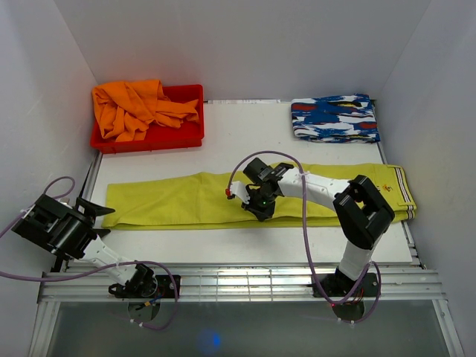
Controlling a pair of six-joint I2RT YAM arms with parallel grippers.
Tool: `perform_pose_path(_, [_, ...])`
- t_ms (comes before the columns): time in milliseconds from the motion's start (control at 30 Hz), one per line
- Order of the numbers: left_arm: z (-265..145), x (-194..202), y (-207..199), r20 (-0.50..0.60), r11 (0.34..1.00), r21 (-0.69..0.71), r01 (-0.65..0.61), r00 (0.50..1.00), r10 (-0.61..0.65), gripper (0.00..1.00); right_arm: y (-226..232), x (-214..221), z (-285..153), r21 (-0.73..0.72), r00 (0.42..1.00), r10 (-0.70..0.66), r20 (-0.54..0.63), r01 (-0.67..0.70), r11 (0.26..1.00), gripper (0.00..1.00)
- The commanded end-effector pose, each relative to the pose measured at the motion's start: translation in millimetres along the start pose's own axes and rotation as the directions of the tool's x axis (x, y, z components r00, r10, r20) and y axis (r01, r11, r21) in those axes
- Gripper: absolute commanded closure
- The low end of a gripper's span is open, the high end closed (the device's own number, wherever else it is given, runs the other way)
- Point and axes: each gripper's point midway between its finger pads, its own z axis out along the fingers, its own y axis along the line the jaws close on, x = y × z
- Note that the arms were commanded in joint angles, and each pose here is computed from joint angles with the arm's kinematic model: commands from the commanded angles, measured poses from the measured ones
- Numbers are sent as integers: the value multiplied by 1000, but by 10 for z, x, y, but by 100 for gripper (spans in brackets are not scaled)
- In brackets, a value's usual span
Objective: Fold and stack the trousers
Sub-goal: Fold the trousers
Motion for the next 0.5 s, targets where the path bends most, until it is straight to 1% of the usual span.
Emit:
perform_pose_path(0, [63, -51, 239, 17, 995, -91, -42, 999, 44, 7, 70, -177, -262, -5, 999, -23, 46, 23, 1000, 92])
perform_pose_path(100, [61, -48, 255, 17, 994, -100, -43, 999, 45, 8, 93, -212, -302, -18, 999, -11, 50, 12, 1000, 92])
perform_pose_path(233, [54, -49, 261, 19, 993, -107, -46, 999, 48, 8, 238, -230, -351, -82, 998, 22, 56, -17, 996, 92])
perform_pose_path(467, [46, -50, 275, 19, 992, -118, -47, 999, 50, 8, 406, -144, -279, -168, 997, 60, 40, -53, 984, 92])
